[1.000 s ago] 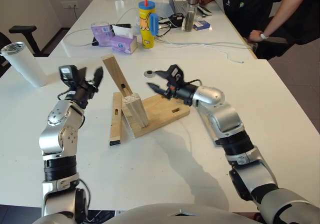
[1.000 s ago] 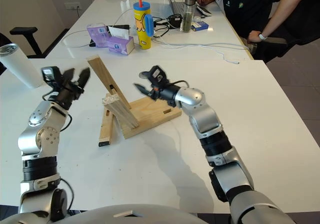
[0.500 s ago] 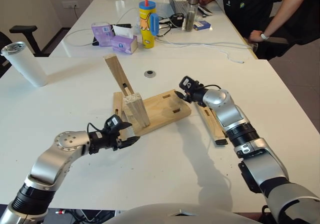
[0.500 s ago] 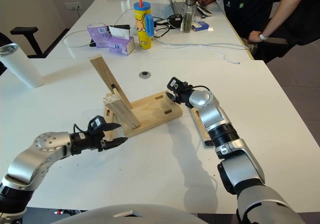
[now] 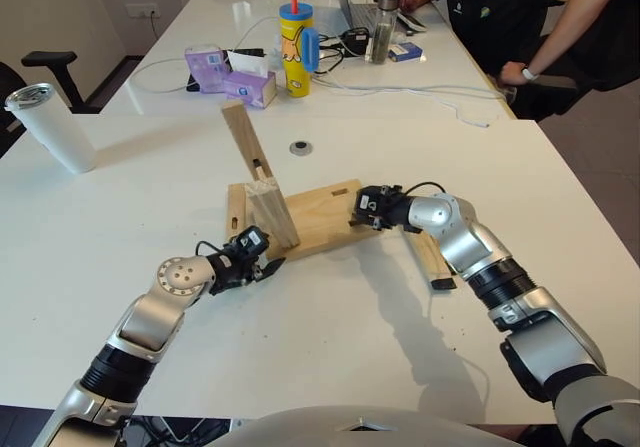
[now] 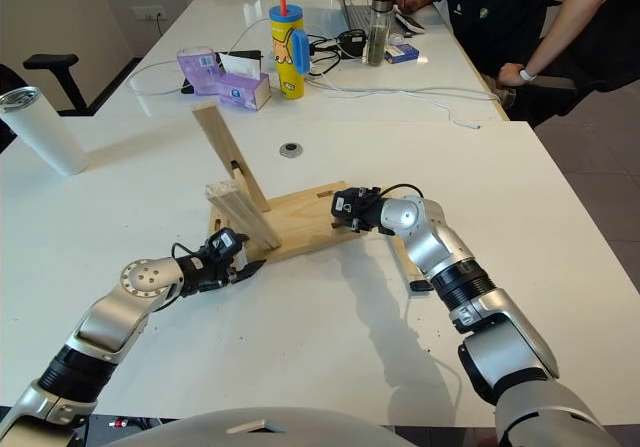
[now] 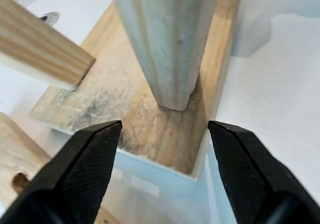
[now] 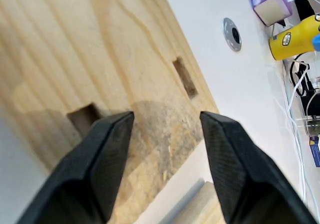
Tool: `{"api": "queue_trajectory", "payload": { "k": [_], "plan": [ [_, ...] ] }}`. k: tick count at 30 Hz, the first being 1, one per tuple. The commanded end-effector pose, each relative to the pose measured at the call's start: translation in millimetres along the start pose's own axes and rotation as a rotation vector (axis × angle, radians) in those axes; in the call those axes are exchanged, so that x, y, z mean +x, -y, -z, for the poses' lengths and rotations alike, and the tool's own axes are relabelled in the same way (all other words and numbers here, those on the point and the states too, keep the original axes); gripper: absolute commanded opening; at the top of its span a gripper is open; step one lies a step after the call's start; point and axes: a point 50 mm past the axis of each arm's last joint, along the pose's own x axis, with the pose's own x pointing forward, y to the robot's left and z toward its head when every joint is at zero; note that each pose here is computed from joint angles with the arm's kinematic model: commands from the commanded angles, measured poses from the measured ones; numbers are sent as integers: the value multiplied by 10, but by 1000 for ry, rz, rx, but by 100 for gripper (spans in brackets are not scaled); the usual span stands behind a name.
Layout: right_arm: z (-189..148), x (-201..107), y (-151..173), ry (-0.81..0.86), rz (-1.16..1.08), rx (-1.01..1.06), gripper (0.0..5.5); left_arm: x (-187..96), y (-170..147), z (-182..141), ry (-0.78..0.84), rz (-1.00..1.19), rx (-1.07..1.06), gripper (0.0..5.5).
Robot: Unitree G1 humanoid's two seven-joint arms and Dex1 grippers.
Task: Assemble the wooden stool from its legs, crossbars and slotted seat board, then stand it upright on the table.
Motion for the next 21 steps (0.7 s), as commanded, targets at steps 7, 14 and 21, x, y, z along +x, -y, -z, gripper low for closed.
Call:
{"api": "queue_trajectory", "payload": {
  "k": [7, 14, 21],
  "plan": [
    [-8, -117, -591, 53, -444, 134, 249, 111, -200, 64, -43, -133, 12, 321],
    [-324, -200, -497, 258, -471, 316, 249, 270, -220, -61, 12, -157, -5, 321],
    [-223, -94, 73, 226, -74, 479, 249, 349, -223, -151, 59, -185, -41, 321]
  ]
}}
